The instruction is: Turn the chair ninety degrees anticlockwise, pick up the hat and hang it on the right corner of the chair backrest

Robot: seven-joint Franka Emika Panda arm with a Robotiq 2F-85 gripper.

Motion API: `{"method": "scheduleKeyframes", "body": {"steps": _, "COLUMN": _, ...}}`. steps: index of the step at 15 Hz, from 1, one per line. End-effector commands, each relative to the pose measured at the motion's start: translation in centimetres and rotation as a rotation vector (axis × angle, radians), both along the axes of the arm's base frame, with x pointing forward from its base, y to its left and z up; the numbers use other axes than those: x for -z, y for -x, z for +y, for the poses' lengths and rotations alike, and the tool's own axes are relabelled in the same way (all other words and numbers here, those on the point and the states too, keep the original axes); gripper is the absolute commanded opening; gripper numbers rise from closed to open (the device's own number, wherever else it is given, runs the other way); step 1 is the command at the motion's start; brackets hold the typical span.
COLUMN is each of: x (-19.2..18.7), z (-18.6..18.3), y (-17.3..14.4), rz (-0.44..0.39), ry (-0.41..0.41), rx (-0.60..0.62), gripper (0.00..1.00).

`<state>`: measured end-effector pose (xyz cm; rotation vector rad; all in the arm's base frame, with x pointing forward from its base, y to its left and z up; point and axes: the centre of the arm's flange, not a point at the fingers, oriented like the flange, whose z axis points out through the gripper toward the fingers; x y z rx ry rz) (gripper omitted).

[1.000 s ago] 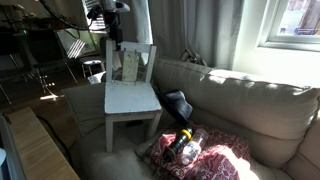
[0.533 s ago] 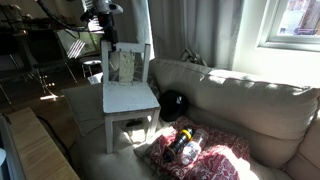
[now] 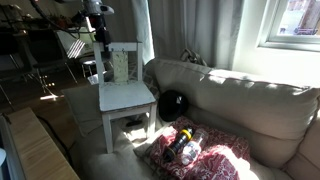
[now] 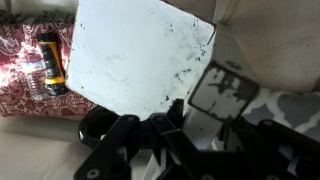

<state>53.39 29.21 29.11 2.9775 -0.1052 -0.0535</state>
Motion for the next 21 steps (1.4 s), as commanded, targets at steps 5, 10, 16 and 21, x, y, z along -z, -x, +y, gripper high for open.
{"method": "scheduleKeyframes", "body": {"steps": 5, "x": 0.1, "z": 3.2, "y": 2.6, "rz": -0.011, "ry": 0.019, "rx": -0.175, "gripper": 0.08}}
{"method": "scheduleKeyframes", "body": {"steps": 10, "x": -1.1, "z": 3.6, "y": 3.1, "rz": -0.032, "ry": 0.028, "rx": -0.199, "gripper": 0.08}}
{"method": "scheduleKeyframes", "body": {"steps": 16, "x": 0.6, "z": 2.9, "y": 2.2, "rz": -0.022, "ry": 0.035, "rx": -0.261, "gripper": 0.64}}
{"method": "scheduleKeyframes", "body": {"steps": 21, "x": 0.8, "z": 3.2, "y": 2.0, "rz": -0.019, "ry": 0.018, "rx": -0.505, "gripper": 1.0}}
